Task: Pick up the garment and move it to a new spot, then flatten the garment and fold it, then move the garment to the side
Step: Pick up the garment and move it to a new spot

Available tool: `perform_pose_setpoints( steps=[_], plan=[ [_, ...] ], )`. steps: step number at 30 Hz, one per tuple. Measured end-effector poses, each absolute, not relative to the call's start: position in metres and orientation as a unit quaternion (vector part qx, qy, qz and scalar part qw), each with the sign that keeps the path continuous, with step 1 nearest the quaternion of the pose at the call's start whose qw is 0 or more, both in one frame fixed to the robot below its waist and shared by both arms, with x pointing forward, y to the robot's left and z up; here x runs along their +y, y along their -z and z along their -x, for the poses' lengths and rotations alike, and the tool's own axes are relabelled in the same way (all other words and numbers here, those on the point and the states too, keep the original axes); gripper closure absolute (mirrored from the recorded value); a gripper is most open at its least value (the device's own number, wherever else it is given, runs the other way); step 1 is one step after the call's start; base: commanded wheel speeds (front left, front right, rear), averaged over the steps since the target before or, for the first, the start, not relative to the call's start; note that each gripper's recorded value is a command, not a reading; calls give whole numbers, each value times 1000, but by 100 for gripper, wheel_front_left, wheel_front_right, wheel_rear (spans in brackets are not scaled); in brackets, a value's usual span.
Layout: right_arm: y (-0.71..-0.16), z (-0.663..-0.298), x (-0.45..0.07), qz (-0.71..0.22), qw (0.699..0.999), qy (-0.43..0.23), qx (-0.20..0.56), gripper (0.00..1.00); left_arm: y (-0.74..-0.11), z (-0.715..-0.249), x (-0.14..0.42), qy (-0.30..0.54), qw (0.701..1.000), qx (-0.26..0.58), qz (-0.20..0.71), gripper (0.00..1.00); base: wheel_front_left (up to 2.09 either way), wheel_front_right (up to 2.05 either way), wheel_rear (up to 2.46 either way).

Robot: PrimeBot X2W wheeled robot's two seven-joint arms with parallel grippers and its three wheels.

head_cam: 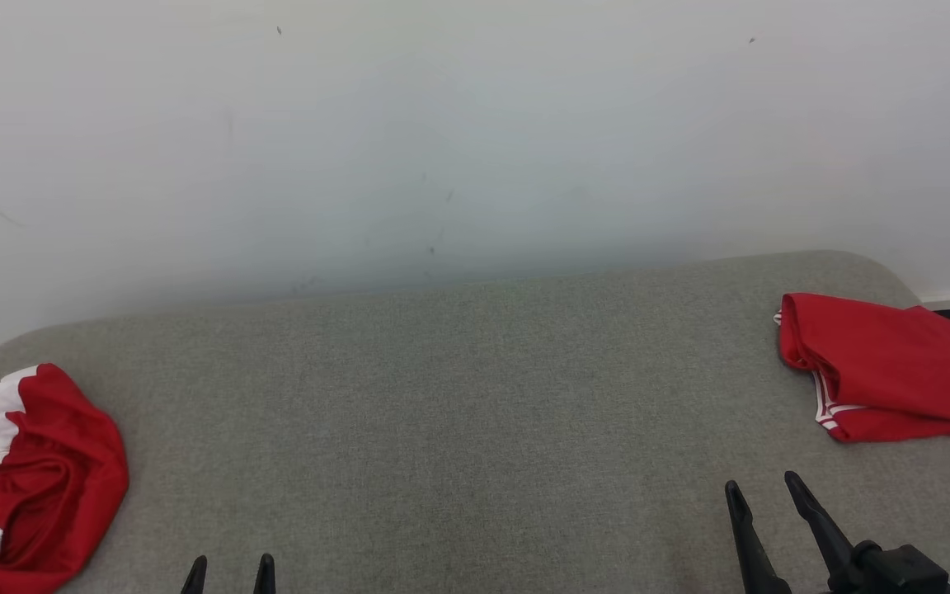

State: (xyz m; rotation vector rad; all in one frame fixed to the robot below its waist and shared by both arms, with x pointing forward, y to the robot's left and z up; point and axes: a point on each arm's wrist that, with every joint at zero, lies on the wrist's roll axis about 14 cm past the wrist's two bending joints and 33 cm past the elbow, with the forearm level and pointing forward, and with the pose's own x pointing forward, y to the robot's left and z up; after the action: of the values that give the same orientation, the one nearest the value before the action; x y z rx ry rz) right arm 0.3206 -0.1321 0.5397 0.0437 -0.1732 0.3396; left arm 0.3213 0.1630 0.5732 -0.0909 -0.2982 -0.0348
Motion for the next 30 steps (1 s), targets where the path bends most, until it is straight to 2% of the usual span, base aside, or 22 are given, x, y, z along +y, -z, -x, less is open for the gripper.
perform_pose_setpoints(
  steps=[15,30],
  plan=[
    [-539,-325,-110,-28,976,-200,-82,0,-575,-315,175,-2,987,-153,43,0,0,0,0],
    [-540,-335,-53,-38,955,-284,-75,0,-576,-285,222,-84,983,-162,30,0,0,0,0]
  ],
)
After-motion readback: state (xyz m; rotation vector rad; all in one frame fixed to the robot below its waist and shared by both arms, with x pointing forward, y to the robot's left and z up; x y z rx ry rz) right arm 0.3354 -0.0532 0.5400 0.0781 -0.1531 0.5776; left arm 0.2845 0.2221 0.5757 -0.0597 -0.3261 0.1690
